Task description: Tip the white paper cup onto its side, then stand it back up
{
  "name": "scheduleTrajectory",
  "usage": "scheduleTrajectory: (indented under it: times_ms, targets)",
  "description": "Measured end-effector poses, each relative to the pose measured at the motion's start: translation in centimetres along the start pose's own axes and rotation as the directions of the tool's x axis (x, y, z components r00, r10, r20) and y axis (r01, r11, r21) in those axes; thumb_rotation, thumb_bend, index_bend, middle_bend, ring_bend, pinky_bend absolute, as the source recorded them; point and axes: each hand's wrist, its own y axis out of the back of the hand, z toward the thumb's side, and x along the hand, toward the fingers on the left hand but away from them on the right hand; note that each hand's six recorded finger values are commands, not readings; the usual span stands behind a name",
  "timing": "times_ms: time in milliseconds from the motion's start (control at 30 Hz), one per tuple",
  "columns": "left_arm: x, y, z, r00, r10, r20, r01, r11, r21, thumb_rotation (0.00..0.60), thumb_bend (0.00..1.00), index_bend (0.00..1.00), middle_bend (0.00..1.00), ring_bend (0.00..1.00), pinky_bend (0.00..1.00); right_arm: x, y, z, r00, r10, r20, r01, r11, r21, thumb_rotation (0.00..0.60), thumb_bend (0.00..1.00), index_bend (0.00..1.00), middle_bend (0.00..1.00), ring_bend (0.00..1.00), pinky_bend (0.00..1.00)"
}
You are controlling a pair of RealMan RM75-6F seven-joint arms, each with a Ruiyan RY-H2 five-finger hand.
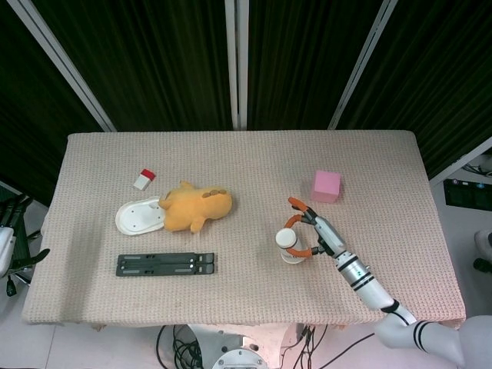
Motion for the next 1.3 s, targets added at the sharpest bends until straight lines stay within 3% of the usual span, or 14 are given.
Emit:
scheduleTrajectory:
  times_ms: [333,567,633,800,900,1000,1100,1200,1300]
  targets:
    - [0.1,-0.2,0.1,1.0,-0.007,0.0,0.007,1.0,0.003,0.6,0.15,0.03,0.0,0.0,0.0,1.6,0.2,-0.8,1.0,-0.011,0.006,0.01,0.998,0.058,0.6,0.11,0.0,0.46,0.07,0.0]
    - [0.0,-0.2,0.2,1.0,-0.008,0.004,0.008,1.0,0.004,0.6,0.15,0.03,0.0,0.0,0.0,3.6,0.5,-1.3,1.0,-0.006,0.01,0.005,0.995,0.1,0.6,0.07,0.0,0.36,0.01,0.0]
    - [0.0,-0.2,0.2,1.0,-0.009,0.005,0.009,1.0,0.004,0.6,0.15,0.03,0.0,0.0,0.0,4.4,0.9,-1.4,1.0,-0.014,0.006,0.013,0.993,0.113,0.6,0.06,0.0,0.31,0.0,0.0]
    - [0.0,-0.3,0.4,1.0,-0.009,0.009,0.009,1.0,0.006,0.6,0.15,0.03,0.0,0.0,0.0,6.2,1.6,-1.5,1.0,-0.002,0.005,0.001,0.984,0.177,0.6,0.01,0.0,0.03,0.0,0.0]
    - [-0.1,-0.2,0.4,1.0,-0.007,0.009,0.007,1.0,0.007,0.6,0.15,0.03,0.0,0.0,0.0,6.9,2.4,-1.1,1.0,-0.013,-0.015,0.017,0.973,0.229,0.6,0.0,0.0,0.0,0.0,0.0]
    - [-0.1,-0.2,0.4,1.0,-0.003,0.009,0.003,1.0,0.006,0.6,0.15,0.03,0.0,0.0,0.0,7.9,3.5,-0.4,0.999,-0.038,-0.038,0.048,0.951,0.307,0.6,0.0,0.0,0.0,0.0,0.0]
    - [-0.1,0.0,0.4,1.0,0.003,0.011,-0.003,1.0,0.005,0.6,0.15,0.03,0.0,0.0,0.0,9.5,5.2,0.5,0.995,-0.08,-0.055,0.096,0.909,0.406,0.6,0.0,0.0,0.0,0.0,0.0]
    - [-0.1,0.0,0.3,1.0,0.005,0.012,-0.005,1.0,0.003,0.6,0.15,0.03,0.0,0.0,0.0,11.3,7.1,1.4,0.988,-0.143,-0.059,0.153,0.839,0.522,0.6,0.0,0.0,0.0,0.0,0.0]
    - [-0.1,0.1,0.3,1.0,0.008,0.013,-0.008,1.0,0.0,0.6,0.15,0.03,0.0,0.0,0.0,13.3,9.1,2.2,0.972,-0.232,-0.041,0.203,0.739,0.643,0.6,0.0,0.0,0.0,0.0,0.0]
